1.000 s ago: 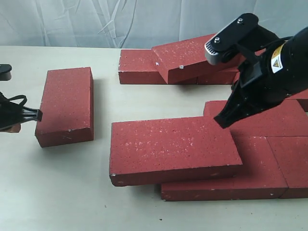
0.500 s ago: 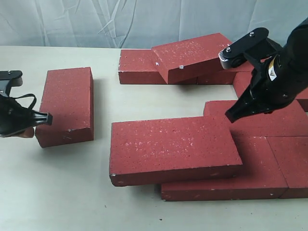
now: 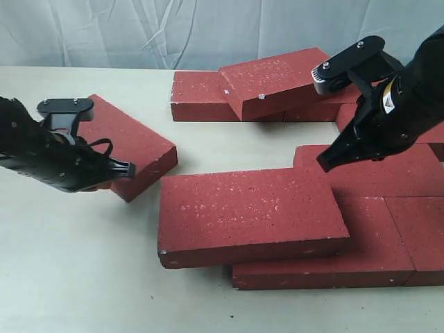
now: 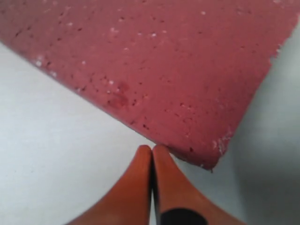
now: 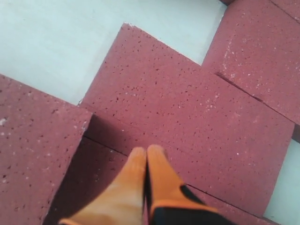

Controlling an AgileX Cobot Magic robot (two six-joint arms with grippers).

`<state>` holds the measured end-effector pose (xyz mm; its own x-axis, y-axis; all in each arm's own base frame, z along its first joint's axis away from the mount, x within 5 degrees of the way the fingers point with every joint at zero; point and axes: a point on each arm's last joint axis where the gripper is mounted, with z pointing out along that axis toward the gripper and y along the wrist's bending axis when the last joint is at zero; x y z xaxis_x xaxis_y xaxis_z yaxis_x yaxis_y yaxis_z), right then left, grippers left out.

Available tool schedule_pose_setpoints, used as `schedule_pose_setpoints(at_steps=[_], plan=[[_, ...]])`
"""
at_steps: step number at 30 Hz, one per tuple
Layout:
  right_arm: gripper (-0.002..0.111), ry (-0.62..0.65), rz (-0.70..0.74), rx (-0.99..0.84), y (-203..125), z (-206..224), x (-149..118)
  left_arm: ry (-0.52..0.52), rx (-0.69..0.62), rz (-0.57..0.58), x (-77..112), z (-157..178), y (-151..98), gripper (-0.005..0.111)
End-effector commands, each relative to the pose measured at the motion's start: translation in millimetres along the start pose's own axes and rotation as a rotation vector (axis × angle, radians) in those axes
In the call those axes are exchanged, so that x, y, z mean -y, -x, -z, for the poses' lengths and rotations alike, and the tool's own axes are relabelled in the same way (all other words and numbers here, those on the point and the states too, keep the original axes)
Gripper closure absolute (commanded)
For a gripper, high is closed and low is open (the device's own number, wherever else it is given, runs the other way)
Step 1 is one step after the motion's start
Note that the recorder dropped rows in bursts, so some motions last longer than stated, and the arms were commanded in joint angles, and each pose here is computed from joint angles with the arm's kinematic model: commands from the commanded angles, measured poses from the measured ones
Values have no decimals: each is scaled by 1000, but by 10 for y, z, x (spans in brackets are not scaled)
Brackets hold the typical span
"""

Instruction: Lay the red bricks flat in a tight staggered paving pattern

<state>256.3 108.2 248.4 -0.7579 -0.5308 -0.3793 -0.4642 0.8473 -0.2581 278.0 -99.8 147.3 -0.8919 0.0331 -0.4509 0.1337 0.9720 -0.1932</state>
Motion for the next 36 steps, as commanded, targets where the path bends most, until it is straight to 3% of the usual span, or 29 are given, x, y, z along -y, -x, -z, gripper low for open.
schedule_pose_setpoints(at_steps=[1, 5, 10, 11, 12, 13, 14, 15, 17, 19, 24, 30, 36], plan=[[108, 0, -6, 27, 23, 3, 13, -25, 42, -21, 154, -13, 14, 107], [108, 0, -6, 27, 23, 3, 13, -18, 35, -78, 125, 87, 25, 107], [108, 37, -46, 7, 6, 3, -21, 50, 107, -83, -203, 491, 159, 107], [108, 61, -59, 10, 9, 4, -42, 103, 214, -23, -444, 695, 263, 107], [108, 75, -63, 12, 12, 6, -60, 127, 265, 15, -558, 762, 310, 107], [108, 102, -57, 12, 15, 12, -101, 183, 317, 114, -853, 865, 424, 107], [108, 119, -52, 13, 17, 16, -126, 206, 310, 145, -989, 898, 500, 107], [108, 151, -33, 20, 30, 30, -180, 243, 228, 165, -1238, 844, 644, 107], [108, 185, -15, 43, 52, 42, -234, 254, 159, 218, -1498, 616, 831, 107], [108, 192, -22, 42, 52, 43, -240, 263, 107, 200, -1623, 413, 971, 107], [108, 192, -22, 44, 54, 43, -240, 238, 74, 237, -1768, 16, 1167, 107], [108, 192, -24, 52, 61, 44, -240, 207, 23, 219, -1693, -304, 1219, 107], [108, 192, -24, 52, 61, 44, -240, 198, -10, 194, -1614, -354, 1208, 107]])
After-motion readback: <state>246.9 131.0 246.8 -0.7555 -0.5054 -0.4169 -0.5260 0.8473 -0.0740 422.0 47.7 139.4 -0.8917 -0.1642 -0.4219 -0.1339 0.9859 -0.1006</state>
